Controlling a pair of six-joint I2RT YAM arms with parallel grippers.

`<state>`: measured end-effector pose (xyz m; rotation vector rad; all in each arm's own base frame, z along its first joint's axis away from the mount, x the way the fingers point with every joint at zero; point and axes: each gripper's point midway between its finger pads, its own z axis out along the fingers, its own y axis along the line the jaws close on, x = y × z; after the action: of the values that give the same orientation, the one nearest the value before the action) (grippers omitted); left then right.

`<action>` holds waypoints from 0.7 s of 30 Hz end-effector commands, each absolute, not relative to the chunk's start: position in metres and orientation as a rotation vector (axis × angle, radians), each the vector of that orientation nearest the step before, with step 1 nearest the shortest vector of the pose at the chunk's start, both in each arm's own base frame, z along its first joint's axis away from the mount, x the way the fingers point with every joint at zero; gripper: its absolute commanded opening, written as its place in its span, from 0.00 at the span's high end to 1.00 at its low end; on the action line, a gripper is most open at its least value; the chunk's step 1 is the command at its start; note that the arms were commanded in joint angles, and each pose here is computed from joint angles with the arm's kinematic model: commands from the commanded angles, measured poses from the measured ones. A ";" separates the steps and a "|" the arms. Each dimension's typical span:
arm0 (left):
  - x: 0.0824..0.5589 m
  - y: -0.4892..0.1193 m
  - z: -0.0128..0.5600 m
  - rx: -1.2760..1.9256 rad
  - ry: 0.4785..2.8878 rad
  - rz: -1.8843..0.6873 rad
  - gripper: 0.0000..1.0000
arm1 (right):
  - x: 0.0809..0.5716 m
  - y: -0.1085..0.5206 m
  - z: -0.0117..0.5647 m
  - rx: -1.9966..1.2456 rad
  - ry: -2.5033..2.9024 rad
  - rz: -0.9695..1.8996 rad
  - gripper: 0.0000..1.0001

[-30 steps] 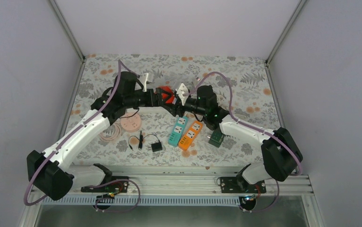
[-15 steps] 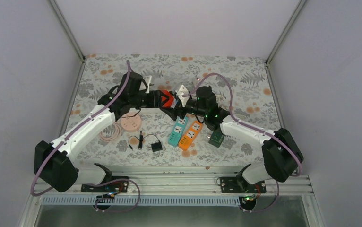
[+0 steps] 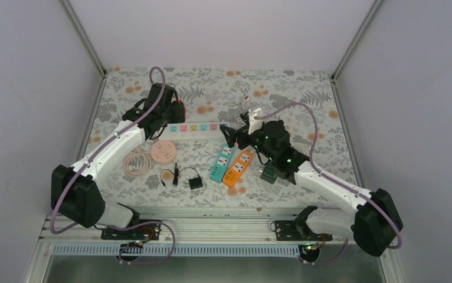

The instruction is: Insert the plug

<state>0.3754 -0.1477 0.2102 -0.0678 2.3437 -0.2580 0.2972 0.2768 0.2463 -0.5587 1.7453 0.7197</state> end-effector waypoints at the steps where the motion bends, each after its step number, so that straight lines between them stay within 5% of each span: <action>1: 0.390 -0.139 0.218 0.038 2.315 -0.167 0.50 | 0.321 0.218 0.256 -0.159 1.799 0.566 0.00; 21: 0.407 -0.105 0.141 0.041 2.458 -0.034 0.50 | 0.335 0.181 0.247 0.047 1.913 0.521 0.00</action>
<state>0.3969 -0.1108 0.1438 0.0495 2.4835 -0.0403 0.3306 0.1890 0.2365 -0.0143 1.9354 0.5213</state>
